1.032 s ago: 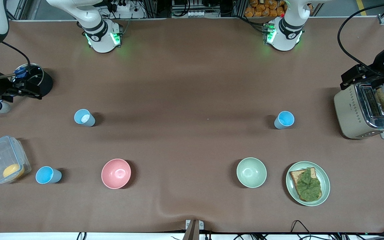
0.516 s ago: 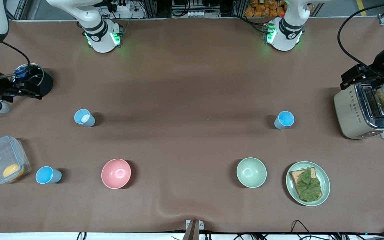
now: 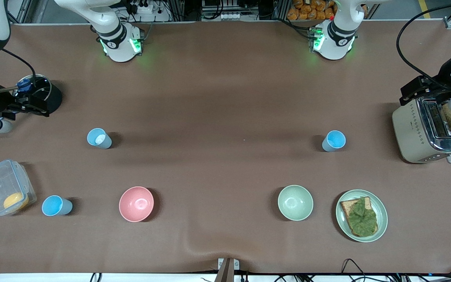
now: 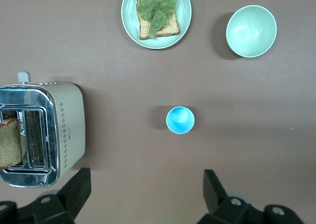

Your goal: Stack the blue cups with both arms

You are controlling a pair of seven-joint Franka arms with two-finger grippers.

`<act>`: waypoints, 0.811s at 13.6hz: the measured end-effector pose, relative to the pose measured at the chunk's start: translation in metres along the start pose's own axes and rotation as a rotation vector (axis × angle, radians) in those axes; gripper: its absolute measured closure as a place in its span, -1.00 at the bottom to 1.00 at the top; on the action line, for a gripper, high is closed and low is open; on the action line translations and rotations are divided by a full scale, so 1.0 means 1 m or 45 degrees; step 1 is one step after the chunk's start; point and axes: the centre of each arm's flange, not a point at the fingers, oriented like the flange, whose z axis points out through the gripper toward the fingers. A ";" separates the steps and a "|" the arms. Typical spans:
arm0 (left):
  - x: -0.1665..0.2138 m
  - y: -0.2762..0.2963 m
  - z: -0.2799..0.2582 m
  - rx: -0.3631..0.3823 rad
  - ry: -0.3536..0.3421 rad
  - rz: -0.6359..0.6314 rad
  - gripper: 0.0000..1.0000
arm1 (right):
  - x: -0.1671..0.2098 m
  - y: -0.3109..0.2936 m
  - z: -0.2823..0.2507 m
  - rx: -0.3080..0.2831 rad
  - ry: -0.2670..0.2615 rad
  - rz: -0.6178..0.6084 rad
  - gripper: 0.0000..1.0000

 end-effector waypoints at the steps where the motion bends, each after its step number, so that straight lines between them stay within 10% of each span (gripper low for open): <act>1: 0.000 0.000 0.000 0.000 0.000 0.000 -1.00 | 0.000 0.000 0.000 0.000 0.000 0.000 -1.00; 11: 0.000 0.002 0.000 0.000 0.000 0.004 -1.00 | 0.024 -0.036 0.033 -0.010 -0.058 -0.080 -1.00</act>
